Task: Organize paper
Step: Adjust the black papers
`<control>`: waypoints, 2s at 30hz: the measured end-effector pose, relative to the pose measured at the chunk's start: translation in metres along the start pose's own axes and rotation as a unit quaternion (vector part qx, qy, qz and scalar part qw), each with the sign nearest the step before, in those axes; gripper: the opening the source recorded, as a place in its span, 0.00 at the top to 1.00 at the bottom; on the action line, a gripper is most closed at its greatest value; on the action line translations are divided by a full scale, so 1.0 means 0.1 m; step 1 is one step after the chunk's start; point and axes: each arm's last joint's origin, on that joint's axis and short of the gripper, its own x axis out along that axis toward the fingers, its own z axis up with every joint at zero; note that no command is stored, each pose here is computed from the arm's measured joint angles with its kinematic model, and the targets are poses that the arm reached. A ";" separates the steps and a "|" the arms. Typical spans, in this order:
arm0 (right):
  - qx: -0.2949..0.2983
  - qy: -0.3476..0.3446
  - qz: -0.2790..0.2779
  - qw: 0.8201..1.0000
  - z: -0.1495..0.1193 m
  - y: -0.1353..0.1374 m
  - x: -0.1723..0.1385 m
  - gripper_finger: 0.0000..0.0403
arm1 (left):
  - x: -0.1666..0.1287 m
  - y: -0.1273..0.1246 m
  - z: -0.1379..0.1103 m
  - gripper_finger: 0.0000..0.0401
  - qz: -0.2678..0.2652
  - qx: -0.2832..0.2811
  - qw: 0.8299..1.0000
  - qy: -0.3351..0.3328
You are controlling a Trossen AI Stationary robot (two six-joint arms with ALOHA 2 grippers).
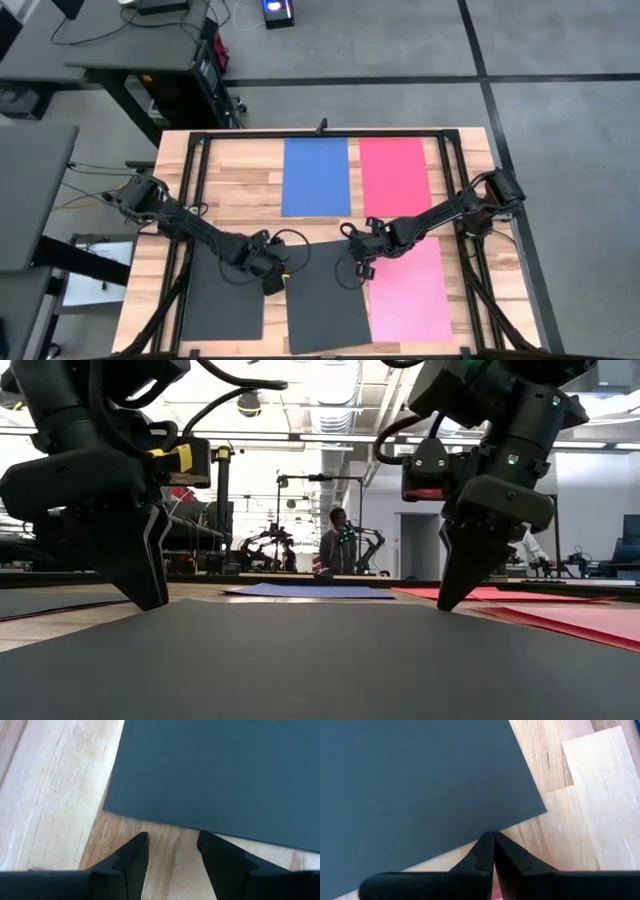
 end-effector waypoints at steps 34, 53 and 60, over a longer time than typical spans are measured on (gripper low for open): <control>0.051 -0.007 0.002 0.999 0.11 -0.16 0.03 1.00 | 0.08 0.25 0.13 0.60 0.054 -0.026 0.998 0.001; 0.057 -0.011 -0.020 0.998 0.12 -0.23 0.04 1.00 | 0.05 0.18 0.06 0.60 0.048 -0.029 0.998 0.008; 0.059 -0.003 -0.022 0.998 0.11 -0.24 0.04 1.00 | -0.14 0.24 0.01 0.60 0.050 -0.032 0.998 0.026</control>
